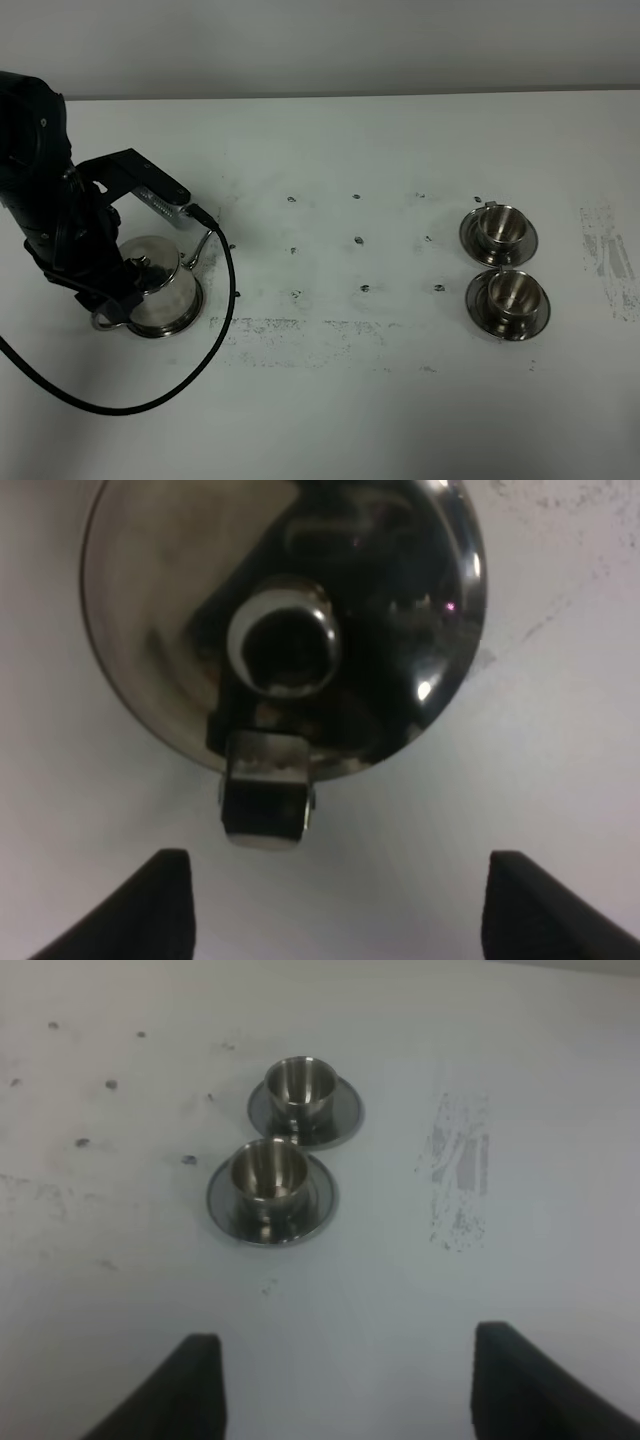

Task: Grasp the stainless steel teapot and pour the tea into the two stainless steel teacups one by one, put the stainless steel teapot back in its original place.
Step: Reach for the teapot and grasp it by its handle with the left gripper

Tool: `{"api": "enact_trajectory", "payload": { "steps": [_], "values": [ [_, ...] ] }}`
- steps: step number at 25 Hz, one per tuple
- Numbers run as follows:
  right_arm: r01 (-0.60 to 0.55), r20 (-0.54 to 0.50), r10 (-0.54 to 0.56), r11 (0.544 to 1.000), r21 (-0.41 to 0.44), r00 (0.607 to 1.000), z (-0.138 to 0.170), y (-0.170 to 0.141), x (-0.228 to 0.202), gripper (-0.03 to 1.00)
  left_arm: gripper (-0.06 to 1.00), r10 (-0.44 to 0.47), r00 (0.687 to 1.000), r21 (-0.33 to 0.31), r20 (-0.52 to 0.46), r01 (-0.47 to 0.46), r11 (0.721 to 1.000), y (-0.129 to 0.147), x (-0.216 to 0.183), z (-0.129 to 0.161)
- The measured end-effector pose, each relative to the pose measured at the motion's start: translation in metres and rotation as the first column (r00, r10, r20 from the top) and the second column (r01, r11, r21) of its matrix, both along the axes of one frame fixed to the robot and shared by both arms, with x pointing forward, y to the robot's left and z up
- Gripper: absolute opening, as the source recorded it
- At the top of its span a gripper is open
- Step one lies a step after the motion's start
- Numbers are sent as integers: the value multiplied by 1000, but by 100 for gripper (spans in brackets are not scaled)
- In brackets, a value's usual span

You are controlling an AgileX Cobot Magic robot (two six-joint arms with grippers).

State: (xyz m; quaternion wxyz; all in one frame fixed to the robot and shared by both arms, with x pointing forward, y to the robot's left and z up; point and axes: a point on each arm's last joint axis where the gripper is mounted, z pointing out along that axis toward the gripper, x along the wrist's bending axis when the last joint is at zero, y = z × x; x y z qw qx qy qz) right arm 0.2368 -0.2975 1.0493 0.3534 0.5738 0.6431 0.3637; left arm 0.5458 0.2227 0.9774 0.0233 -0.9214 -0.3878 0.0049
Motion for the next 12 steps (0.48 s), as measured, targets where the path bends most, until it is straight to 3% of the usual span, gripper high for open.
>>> {"api": "enact_trajectory", "payload": {
  "steps": [12],
  "values": [
    [0, 0, 0, 1000, 0, 1000, 0, 0, 0, 51, 58, -47, 999, 40, 17, 46, 998, 3, 6, -8]
  ]
}}
